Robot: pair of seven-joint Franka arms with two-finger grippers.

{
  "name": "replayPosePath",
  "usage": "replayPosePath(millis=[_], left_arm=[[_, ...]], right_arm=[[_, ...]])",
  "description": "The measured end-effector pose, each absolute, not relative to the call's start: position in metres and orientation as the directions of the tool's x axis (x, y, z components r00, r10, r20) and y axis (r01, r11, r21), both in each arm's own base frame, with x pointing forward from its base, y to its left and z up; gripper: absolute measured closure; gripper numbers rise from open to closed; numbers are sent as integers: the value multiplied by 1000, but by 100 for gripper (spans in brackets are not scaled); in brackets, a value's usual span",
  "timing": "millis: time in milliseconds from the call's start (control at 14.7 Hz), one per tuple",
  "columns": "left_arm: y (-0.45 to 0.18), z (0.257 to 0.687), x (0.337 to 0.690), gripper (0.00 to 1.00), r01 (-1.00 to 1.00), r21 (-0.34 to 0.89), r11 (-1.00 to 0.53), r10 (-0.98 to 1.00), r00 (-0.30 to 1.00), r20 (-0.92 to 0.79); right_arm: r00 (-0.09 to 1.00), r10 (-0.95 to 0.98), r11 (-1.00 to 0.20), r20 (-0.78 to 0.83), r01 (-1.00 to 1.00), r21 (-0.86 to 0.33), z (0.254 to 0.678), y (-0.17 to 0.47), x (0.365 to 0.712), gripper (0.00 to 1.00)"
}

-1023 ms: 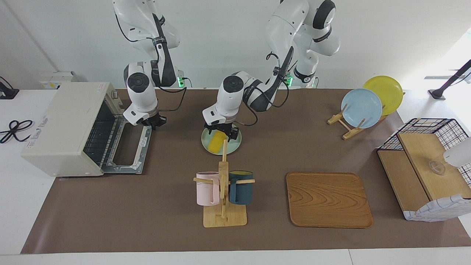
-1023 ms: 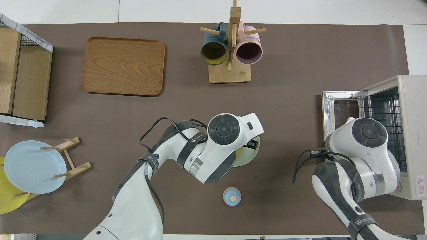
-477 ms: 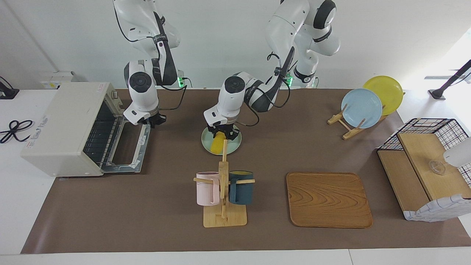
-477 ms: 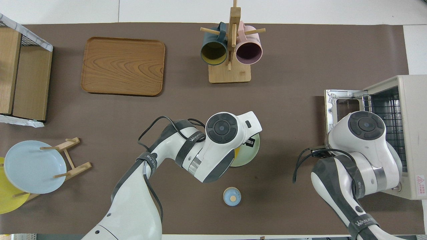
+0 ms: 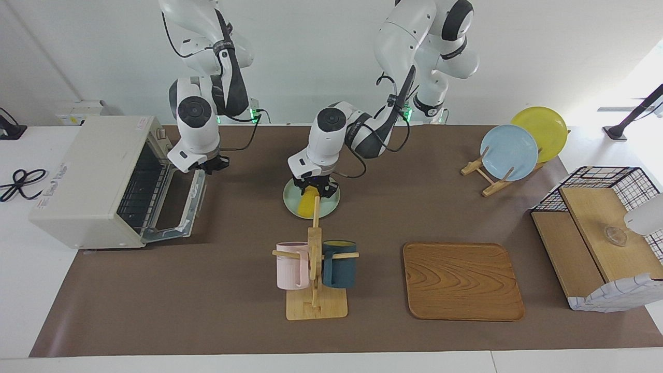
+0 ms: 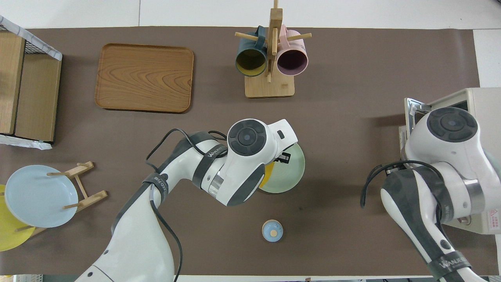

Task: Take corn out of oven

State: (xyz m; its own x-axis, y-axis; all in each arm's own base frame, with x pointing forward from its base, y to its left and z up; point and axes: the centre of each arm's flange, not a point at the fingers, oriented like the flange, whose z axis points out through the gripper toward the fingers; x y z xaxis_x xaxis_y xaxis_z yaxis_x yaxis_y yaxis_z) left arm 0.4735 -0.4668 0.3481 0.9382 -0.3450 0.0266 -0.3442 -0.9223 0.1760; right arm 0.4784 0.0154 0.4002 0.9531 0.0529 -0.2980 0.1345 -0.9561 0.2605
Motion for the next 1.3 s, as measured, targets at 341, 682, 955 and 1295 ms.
replayPosePath(millis=[341, 682, 955, 1295], left_arm=[[-364, 422, 533, 44, -196, 170, -966, -194, 981, 29], [-239, 417, 607, 44, -116, 82, -990, -112, 992, 48], [-178, 388, 667, 44, -71, 50, -996, -68, 996, 54], [-134, 338, 734, 44, 1, 76, -997, 10, 992, 123]], right_arm=[[939, 77, -949, -334, 172, 264, 446, -43, 481, 95], [935, 120, -953, -332, 203, 226, 460, -96, 476, 91], [935, 130, -951, -330, 212, 225, 462, -89, 477, 88], [952, 186, -955, -242, 234, 185, 514, -35, 497, 84]])
